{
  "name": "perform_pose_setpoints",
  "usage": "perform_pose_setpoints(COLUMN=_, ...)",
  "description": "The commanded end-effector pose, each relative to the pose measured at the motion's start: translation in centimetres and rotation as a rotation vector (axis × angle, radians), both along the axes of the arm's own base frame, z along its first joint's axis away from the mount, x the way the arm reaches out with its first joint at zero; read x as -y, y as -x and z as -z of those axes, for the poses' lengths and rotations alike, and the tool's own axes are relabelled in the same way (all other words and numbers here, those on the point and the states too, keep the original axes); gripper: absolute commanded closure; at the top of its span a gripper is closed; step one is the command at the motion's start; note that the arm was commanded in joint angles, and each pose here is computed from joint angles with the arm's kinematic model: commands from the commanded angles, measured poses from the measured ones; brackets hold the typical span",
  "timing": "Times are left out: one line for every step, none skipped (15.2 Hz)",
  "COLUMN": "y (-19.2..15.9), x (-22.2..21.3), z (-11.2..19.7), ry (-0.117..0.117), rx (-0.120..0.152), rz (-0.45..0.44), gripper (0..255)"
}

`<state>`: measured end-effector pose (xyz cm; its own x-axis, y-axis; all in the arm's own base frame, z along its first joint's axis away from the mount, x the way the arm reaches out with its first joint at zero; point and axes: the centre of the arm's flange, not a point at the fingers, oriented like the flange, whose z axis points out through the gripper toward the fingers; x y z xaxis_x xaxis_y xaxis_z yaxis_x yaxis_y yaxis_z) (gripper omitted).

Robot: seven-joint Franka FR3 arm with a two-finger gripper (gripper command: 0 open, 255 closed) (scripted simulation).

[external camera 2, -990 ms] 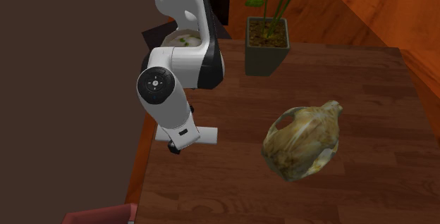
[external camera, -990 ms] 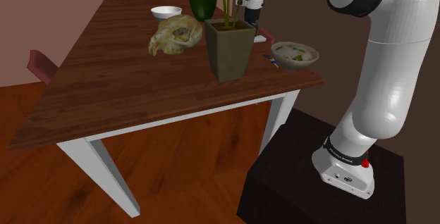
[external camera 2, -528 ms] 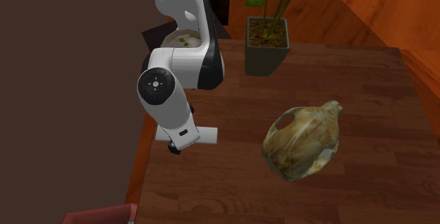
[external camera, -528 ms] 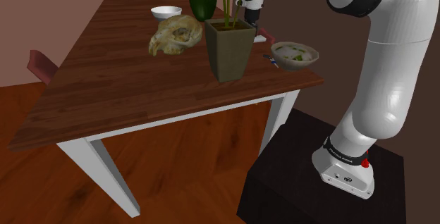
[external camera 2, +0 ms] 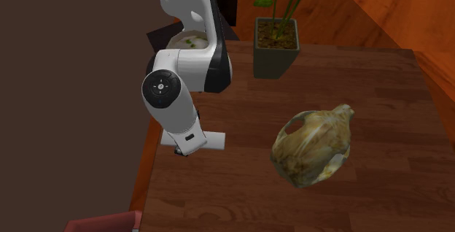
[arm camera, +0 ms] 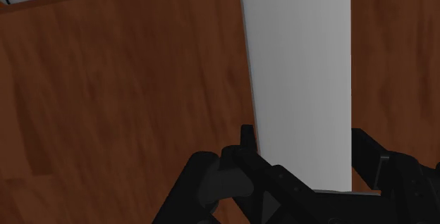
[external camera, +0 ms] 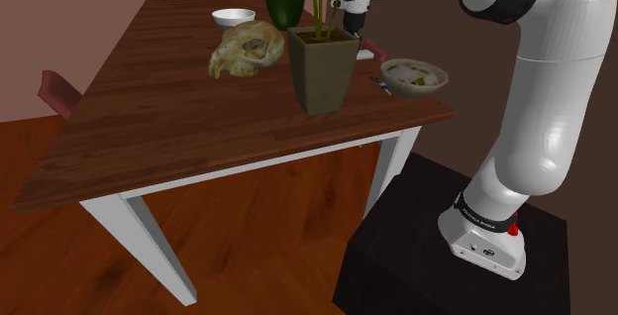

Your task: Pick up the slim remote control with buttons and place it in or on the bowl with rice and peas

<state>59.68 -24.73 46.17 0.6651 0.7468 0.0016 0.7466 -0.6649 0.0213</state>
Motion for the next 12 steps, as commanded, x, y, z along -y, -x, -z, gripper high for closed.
perform_pose_setpoints(y=0.0, x=0.0, z=0.1, ry=0.000, rx=-0.001, rz=0.000, gripper=255)
perform_pose_setpoints(y=0.0, x=0.0, z=0.1, ry=0.000, rx=-0.001, rz=0.000, gripper=255)
perform_pose_setpoints(y=0.0, x=0.0, z=-0.4, ry=0.000, rx=-0.001, rz=0.000, gripper=255)
perform_pose_setpoints(y=0.0, x=0.0, z=-1.0, ry=0.000, rx=-0.001, rz=0.000, gripper=255)
perform_pose_setpoints(y=0.0, x=0.0, z=-1.5, ry=0.000, rx=-0.001, rz=0.000, gripper=255)
perform_pose_setpoints(y=0.0, x=0.0, z=-2.0, ry=0.000, rx=-0.001, rz=0.000, gripper=255)
perform_pose_setpoints(y=0.0, x=0.0, z=-2.6, ry=0.000, rx=-0.001, rz=0.000, gripper=255)
perform_pose_setpoints(y=0.0, x=0.0, z=-3.1, ry=0.000, rx=-0.001, rz=0.000, gripper=255)
perform_pose_setpoints(y=0.0, x=0.0, z=-3.6, ry=0.000, rx=-0.001, rz=0.000, gripper=255)
perform_pose_setpoints(y=0.0, x=0.0, z=-4.1, ry=0.000, rx=-0.001, rz=0.000, gripper=255)
perform_pose_setpoints(y=0.0, x=0.0, z=-4.7, ry=0.000, rx=-0.001, rz=0.000, gripper=255)
perform_pose_setpoints(y=0.0, x=0.0, z=-5.2, ry=0.000, rx=-0.001, rz=0.000, gripper=255)
